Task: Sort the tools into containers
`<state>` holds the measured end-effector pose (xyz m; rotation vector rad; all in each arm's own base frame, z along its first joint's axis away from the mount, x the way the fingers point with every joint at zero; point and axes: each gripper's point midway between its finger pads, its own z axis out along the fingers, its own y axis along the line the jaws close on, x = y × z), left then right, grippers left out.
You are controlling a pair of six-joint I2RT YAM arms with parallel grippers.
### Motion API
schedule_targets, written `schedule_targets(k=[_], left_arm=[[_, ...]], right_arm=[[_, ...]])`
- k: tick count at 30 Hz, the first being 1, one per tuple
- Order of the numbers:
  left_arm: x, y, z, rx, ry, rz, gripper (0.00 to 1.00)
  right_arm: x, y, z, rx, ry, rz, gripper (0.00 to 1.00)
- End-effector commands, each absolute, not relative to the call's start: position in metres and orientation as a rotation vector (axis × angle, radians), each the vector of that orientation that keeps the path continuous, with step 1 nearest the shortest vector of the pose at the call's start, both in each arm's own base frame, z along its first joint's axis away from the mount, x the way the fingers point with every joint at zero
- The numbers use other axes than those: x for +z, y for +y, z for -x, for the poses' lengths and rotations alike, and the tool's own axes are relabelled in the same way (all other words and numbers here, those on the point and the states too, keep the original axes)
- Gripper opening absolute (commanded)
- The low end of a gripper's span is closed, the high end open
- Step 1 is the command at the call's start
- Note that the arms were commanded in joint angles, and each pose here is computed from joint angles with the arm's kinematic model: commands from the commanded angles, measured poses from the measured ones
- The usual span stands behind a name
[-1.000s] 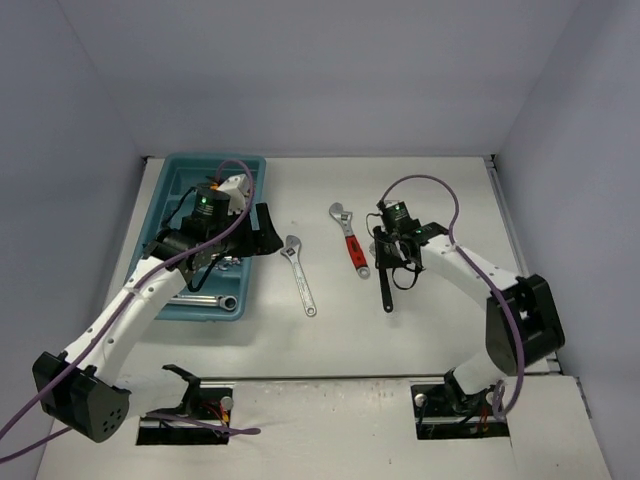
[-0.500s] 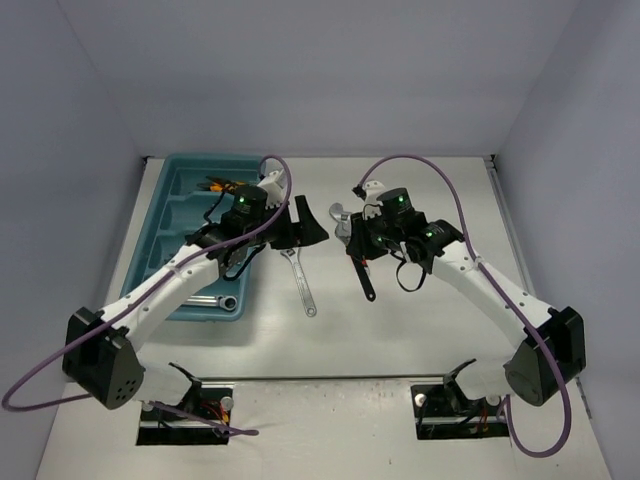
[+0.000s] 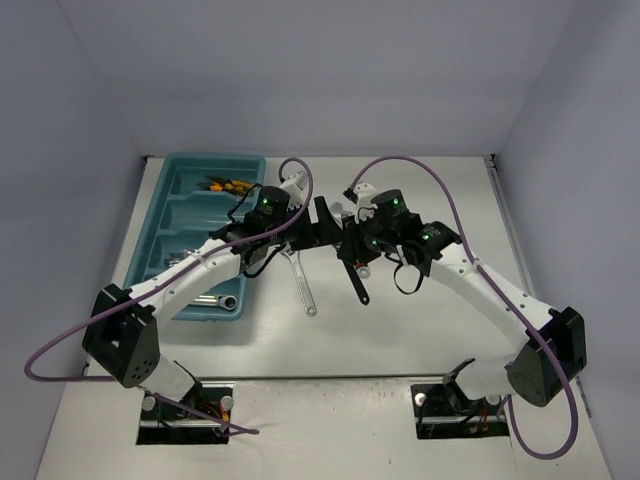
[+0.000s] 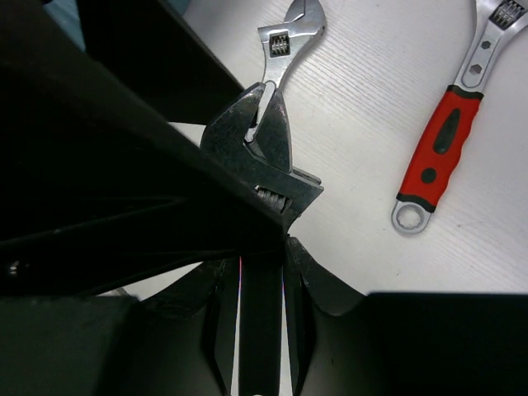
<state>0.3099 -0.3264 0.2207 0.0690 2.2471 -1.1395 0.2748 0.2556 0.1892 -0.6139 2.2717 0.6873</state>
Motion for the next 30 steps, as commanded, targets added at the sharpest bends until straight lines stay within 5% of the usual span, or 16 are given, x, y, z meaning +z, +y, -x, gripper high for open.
schedule_targets(k=[1, 5, 11, 16, 21, 23, 30], left_arm=[[0.273, -0.344, -0.324, -1.265, 2.066, -0.051, 0.72], [0.269, -0.347, -0.323, -1.277, 2.084, -0.032, 0.53], [0.267, -0.348, -0.319, -1.306, 2.095, -0.003, 0.0], [0.271, -0.344, -0.319, -1.307, 2.078, 0.007, 0.0], [0.276, -0.324, -0.336, -1.279, 2.054, 0.058, 0.0], [0.277, -0.307, -0.35, -1.254, 2.041, 0.102, 0.0], [0.29, -0.19, -0.418, -1.079, 1.922, 0.357, 0.0]], right_arm=[[0.247, 0.276, -0.281, 0.782, 2.058, 0.629, 0.0], [0.247, 0.277, -0.281, 0.788, 2.05, 0.618, 0.0], [0.245, 0.276, -0.283, 0.775, 2.049, 0.61, 0.0], [0.246, 0.276, -0.289, 0.756, 2.044, 0.591, 0.07], [0.252, 0.272, -0.296, 0.715, 2.029, 0.567, 0.66], [0.258, 0.266, -0.299, 0.687, 2.014, 0.542, 0.8], [0.267, 0.234, -0.305, 0.578, 1.989, 0.418, 0.89]])
